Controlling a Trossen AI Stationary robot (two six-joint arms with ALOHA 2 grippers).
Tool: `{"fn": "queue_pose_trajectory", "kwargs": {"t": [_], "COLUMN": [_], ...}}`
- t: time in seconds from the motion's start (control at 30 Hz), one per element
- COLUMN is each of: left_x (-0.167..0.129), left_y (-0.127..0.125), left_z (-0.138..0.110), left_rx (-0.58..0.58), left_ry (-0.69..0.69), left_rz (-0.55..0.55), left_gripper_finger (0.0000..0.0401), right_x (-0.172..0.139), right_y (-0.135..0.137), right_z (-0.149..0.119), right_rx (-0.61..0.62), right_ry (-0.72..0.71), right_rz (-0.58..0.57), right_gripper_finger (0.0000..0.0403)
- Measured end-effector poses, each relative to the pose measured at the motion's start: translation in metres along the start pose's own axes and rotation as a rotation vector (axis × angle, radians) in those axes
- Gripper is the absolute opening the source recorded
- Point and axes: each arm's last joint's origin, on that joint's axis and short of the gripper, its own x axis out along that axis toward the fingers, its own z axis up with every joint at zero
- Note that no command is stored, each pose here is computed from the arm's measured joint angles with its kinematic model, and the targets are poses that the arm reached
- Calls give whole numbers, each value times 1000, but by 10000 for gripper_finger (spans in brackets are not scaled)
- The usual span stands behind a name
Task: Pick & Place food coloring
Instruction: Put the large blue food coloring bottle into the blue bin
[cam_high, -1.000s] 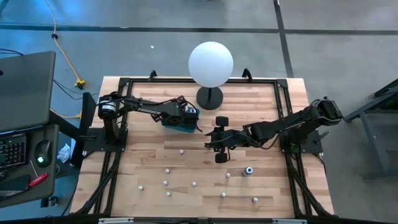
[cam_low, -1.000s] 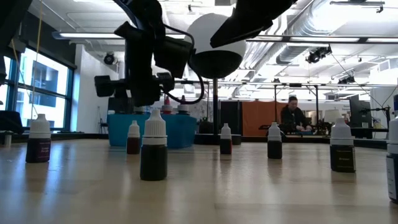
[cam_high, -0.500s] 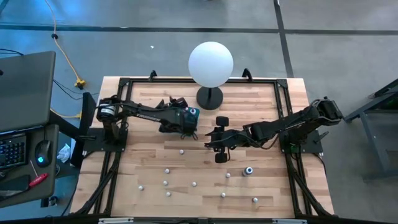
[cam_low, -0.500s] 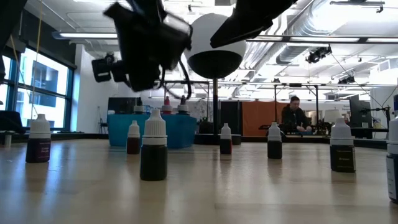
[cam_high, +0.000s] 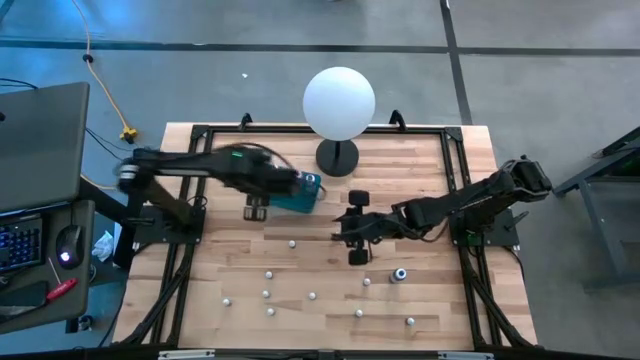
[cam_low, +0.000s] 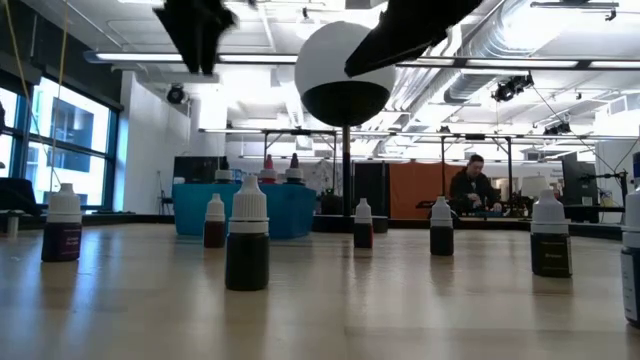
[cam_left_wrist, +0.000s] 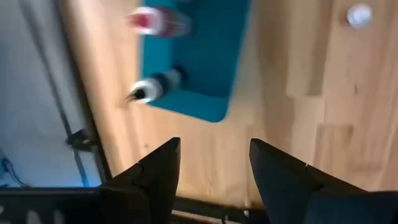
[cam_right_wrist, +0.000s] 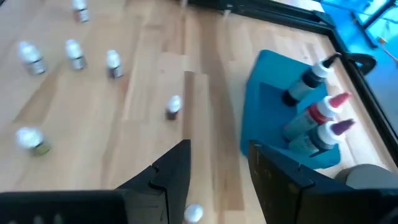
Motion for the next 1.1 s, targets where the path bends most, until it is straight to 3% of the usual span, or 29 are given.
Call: {"fn": "queue_pose_trajectory", "kwargs": {"t": [0.1,0.23,0.37,0.5,0.7,1.1], "left_x": [-23,-26,2,38,68,74], "left_y": [3,-1,-12,-25,-37,-39], "left_z": [-31,-71,-95,-104,-107,-102], "left_rx": [-101,-236,-373,-430,-429,-421], "left_ry": [-187,-499,-799,-986,-1019,-989], "left_rz": [37,-36,-78,-84,-104,-107], "left_gripper_finger": [189,189,189,189,189,188], "right_x": [-15,-46,-76,-91,-95,-105], "right_y": [10,25,41,57,75,76], "right_z": [0,-2,-6,-17,-38,-62], "right_rx": [-23,-4,72,131,240,279], "right_ry": [11,43,93,206,405,655], "right_rz": [39,150,332,375,349,238], "right_gripper_finger": [151,151,151,151,151,151]}}
